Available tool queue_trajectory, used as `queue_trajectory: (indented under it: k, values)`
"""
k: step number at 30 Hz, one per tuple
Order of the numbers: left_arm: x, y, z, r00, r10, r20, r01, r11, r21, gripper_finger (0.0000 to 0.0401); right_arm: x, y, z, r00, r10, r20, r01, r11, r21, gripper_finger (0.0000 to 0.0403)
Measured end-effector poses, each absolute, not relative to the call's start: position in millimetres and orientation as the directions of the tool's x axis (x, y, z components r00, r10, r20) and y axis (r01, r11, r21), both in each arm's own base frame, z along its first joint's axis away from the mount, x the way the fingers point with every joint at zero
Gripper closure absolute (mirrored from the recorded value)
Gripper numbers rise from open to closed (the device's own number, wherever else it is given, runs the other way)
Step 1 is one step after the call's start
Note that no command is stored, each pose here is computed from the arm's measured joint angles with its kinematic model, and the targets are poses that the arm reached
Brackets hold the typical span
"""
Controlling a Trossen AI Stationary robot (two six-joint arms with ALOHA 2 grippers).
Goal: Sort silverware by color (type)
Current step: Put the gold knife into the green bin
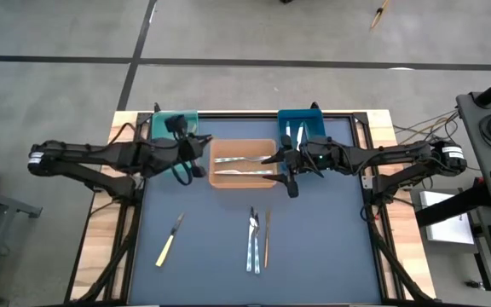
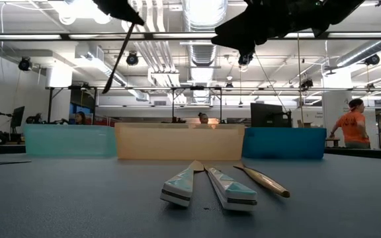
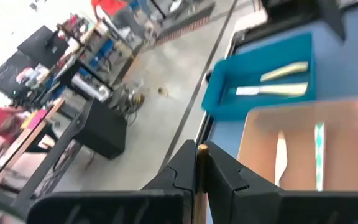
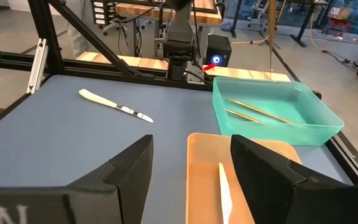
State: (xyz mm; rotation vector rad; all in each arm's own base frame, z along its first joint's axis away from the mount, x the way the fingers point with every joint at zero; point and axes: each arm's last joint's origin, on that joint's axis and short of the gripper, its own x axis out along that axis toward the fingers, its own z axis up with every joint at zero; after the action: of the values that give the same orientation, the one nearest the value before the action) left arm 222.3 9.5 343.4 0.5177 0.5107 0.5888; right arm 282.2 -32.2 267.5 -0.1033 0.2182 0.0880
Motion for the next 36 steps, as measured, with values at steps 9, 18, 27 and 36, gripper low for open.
queue_trajectory:
  k: [9,18,27,36]
  values:
    - [218.9,22.6,329.4,0.664,0.648,-0.374,-0.297,0.687,0.663,0.0401,282.0,-33.1,267.2,0.972,0.073,-0.224,-0.095,0.991,-0.091,0.0197]
    - [216.8,36.3,307.7,0.623,0.651,-0.434,-0.25,0.691,0.678,0.0399,281.6,-33.1,265.7,0.969,0.072,-0.238,-0.097,0.991,-0.095,0.0197]
    - [209.8,53.8,279.7,0.53,0.691,-0.492,-0.224,0.673,0.705,0.04,281.6,-34.9,265.2,0.969,0.013,-0.245,-0.041,0.993,-0.112,0.0197]
    - [206.6,63.5,264.6,0.508,0.7,-0.503,-0.36,0.702,0.614,0.04,281.4,-34.9,264.7,0.968,0.013,-0.249,-0.043,0.992,-0.115,0.0197]
